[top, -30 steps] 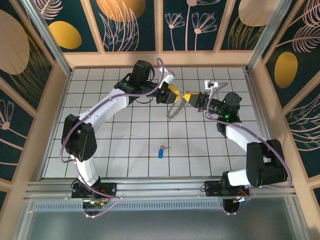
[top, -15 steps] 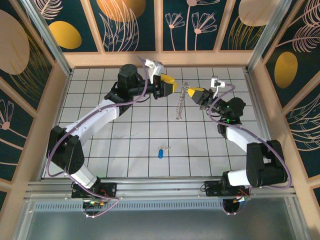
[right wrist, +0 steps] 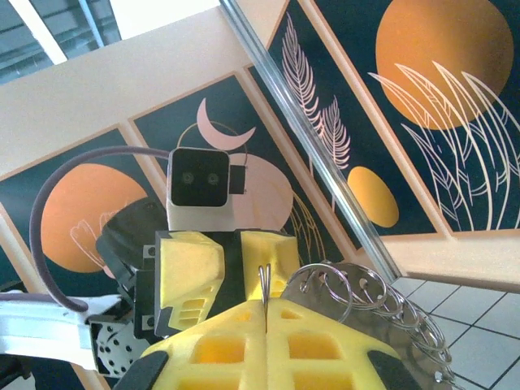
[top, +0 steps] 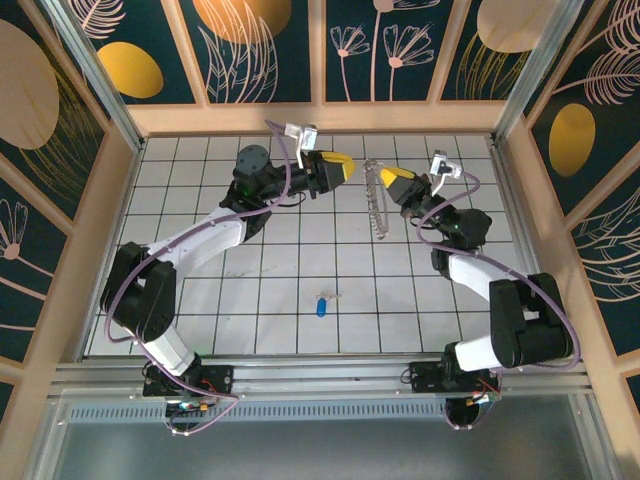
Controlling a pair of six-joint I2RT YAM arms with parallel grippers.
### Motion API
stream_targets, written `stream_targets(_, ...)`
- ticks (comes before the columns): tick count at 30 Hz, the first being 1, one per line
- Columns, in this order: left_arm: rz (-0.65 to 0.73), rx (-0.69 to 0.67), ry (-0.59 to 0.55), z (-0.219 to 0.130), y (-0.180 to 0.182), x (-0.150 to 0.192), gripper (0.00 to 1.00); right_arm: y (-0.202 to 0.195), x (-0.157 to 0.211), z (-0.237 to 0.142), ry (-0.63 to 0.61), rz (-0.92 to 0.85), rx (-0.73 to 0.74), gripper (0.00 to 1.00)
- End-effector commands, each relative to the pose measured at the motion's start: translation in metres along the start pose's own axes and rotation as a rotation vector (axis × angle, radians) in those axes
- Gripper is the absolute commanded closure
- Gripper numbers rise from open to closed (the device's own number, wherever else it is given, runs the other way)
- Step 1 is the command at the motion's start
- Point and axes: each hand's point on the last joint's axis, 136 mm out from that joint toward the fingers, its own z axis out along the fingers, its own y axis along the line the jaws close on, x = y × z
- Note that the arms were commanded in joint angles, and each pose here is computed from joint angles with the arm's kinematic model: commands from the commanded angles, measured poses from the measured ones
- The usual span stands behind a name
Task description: Put the keys on the keyring
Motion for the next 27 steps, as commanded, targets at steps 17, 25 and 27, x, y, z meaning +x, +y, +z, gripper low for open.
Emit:
stream_targets(17, -0.090, 0.182, -0.081, 0.008, -0.020, 0.009, 0.73, 0.025, 0.000, 0.020, -0.075, 0.002, -0.119, 1.00)
stream_targets(25, -0.094, 0.156, -0.094, 0.007, -0.014, 0.012, 0.75, 0.028, 0.000, 0.024, -0.077, 0.003, -0.130, 1.00)
stream_targets(27, -0.090, 0.140, -0.100, 0.005, -0.013, 0.012, 0.75, 0.027, 0.000, 0.023, -0.076, 0.004, -0.128, 1.00)
